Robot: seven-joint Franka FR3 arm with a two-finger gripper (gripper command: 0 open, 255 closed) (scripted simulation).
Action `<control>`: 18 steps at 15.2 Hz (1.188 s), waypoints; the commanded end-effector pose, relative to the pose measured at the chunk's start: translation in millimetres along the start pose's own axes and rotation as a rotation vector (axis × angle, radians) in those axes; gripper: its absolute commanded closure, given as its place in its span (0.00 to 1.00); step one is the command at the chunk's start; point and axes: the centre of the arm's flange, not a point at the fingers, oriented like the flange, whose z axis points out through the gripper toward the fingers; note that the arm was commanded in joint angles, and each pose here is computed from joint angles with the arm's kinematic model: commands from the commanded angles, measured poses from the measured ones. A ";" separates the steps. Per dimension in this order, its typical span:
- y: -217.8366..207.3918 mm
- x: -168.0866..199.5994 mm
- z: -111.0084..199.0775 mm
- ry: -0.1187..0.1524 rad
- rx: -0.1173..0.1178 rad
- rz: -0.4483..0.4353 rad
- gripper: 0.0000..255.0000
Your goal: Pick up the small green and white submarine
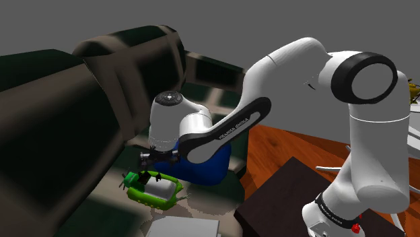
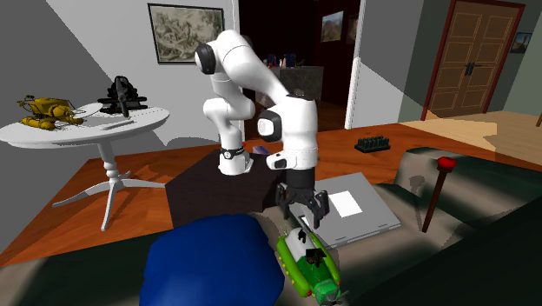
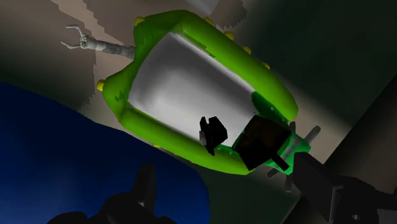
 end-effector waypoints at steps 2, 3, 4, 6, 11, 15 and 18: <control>-1.9 -2.1 13.8 0.000 0.000 0.001 0.00; -1.2 -2.8 19.0 0.000 0.000 0.001 0.00; -0.5 -3.4 24.2 0.000 0.000 0.001 0.00; 1.4 -5.2 37.5 0.000 0.000 0.001 0.00; 1.1 -5.9 37.8 0.000 0.000 0.001 1.00; 0.9 -5.9 37.9 0.000 0.000 0.001 1.00; 1.4 -5.2 37.5 0.000 0.000 0.001 1.00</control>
